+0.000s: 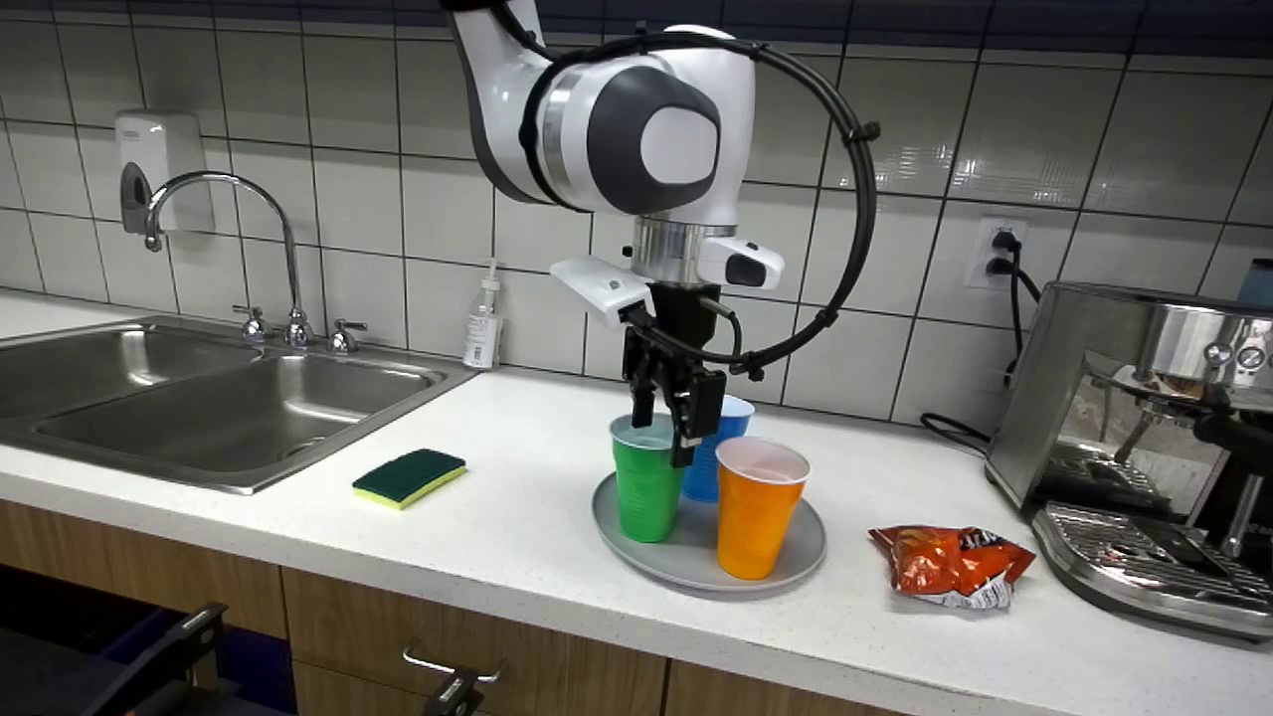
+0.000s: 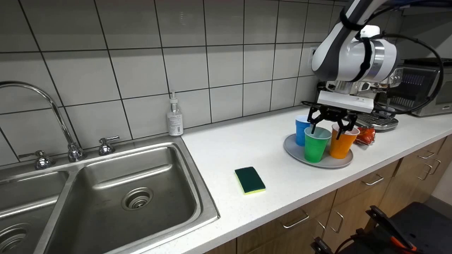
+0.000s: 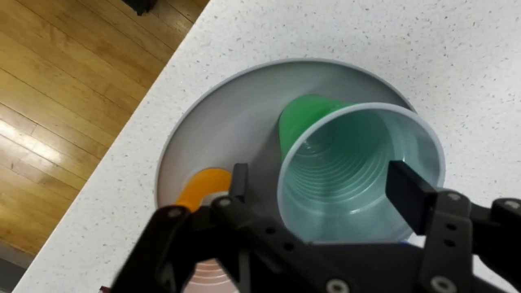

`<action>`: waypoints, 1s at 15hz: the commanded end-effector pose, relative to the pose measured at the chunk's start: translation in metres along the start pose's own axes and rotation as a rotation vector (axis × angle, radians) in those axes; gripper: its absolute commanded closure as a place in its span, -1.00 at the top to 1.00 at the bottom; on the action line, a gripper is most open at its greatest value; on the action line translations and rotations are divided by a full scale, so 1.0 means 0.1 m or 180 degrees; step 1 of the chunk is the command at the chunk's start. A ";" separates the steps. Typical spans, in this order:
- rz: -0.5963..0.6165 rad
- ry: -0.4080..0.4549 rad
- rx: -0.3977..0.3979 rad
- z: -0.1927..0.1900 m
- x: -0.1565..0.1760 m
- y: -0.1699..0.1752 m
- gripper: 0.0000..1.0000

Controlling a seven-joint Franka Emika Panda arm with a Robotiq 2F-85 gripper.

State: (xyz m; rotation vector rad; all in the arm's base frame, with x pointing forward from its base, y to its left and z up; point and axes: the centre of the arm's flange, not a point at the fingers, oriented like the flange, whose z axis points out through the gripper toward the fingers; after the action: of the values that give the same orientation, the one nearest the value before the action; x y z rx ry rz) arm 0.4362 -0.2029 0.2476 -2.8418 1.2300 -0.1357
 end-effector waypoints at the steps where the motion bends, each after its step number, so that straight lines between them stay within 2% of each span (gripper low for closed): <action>1: -0.0048 0.0053 0.0003 -0.14 -0.07 -0.05 1.00; 8: -0.0296 0.0215 0.0187 -0.54 -0.23 -0.16 1.00; 15: -0.1235 0.0414 0.0340 -0.82 -0.63 -0.22 1.00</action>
State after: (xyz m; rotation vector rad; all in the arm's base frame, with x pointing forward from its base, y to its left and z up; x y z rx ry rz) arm 0.4266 -0.1569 0.3092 -2.9453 0.8272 -0.3202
